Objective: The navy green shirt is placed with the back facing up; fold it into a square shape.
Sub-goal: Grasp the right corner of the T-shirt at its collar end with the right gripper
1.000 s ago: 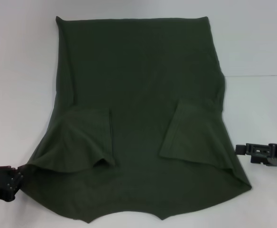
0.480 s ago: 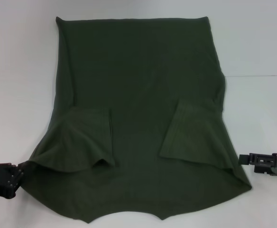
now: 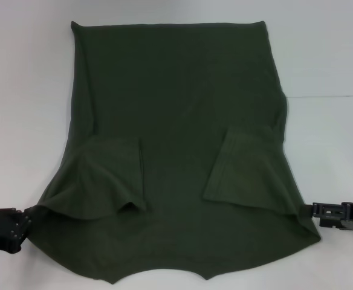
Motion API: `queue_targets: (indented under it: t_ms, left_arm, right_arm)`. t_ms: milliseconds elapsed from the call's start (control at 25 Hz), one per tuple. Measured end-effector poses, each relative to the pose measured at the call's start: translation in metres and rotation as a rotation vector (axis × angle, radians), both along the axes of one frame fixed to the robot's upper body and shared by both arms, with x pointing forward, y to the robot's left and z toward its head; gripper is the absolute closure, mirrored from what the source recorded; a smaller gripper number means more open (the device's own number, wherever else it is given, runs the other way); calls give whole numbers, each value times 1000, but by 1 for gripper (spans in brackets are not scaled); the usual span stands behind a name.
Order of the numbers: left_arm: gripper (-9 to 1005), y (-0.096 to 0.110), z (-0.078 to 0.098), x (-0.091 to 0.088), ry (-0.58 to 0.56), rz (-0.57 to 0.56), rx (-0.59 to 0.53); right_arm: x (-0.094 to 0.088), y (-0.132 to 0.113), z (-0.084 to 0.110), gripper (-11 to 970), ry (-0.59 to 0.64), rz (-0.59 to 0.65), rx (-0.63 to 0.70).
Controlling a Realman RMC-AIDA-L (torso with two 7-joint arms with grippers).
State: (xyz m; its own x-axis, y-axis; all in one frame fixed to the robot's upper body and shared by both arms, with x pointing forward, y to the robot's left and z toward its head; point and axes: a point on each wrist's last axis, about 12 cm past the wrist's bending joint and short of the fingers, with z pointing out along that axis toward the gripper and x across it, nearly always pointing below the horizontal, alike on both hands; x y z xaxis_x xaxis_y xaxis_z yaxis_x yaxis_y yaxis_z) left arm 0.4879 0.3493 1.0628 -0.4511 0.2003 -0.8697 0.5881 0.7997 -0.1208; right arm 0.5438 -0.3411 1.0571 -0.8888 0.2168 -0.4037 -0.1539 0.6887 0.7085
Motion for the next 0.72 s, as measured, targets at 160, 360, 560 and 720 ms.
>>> queue_targets:
  t_ms: [160,360,560,720]
  left_arm:
    - [975,-1,0,0,0,-2,-1]
    - [976,-1,0,0,0,-2,-1]
    - [976,0,0,0,0,-1,-1]
    - [976,0,0,0,0,-1,-2]
  right_arm:
    - [0,3,0,89,2,9,3]
    - [0,8,-1,91,6,31,5]
    - [1,13,0,94,5,53,16]
    - [1,17,2,96,6,70,28]
